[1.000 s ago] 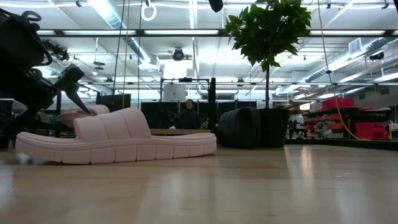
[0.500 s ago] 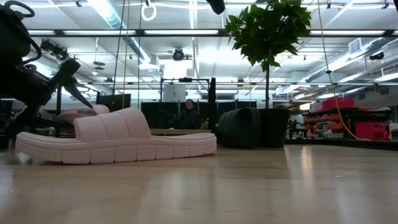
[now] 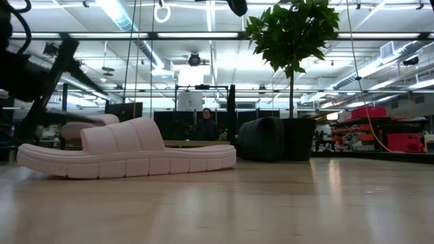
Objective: Pick and place slides into the shelf
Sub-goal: Put the pink slide on the shelf
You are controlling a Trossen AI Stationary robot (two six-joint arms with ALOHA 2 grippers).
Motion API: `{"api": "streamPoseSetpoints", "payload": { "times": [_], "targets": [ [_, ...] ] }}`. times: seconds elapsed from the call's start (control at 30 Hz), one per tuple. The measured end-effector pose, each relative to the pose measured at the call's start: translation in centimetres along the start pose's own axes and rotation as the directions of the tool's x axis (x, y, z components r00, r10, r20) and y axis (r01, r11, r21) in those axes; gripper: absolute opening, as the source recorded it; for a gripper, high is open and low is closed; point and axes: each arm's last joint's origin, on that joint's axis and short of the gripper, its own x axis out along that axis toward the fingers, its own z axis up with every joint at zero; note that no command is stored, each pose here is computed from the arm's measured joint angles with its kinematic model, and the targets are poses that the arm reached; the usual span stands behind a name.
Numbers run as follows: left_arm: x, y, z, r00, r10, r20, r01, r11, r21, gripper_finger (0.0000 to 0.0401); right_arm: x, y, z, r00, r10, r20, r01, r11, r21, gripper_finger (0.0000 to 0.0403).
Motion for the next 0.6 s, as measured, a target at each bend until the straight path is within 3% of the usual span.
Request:
{"api": "streamPoseSetpoints", "payload": {
  "times": [0.23,0.6],
  "targets": [
    [-0.7,-2.6,-1.6,0.991,-0.109,-0.078,0.114,0.992,0.053,0.0267,1.6,1.1,-4.4,0.988,0.014,-0.155,-0.009,0.999,0.033,0.0208],
    [-2.4,-7.2,-2.8,0.955,-0.234,-0.185,0.263,0.953,0.153,0.0245,3.5,2.0,-13.4,0.926,-0.059,-0.372,0.085,0.995,0.053,0.0208]
  ]
}}
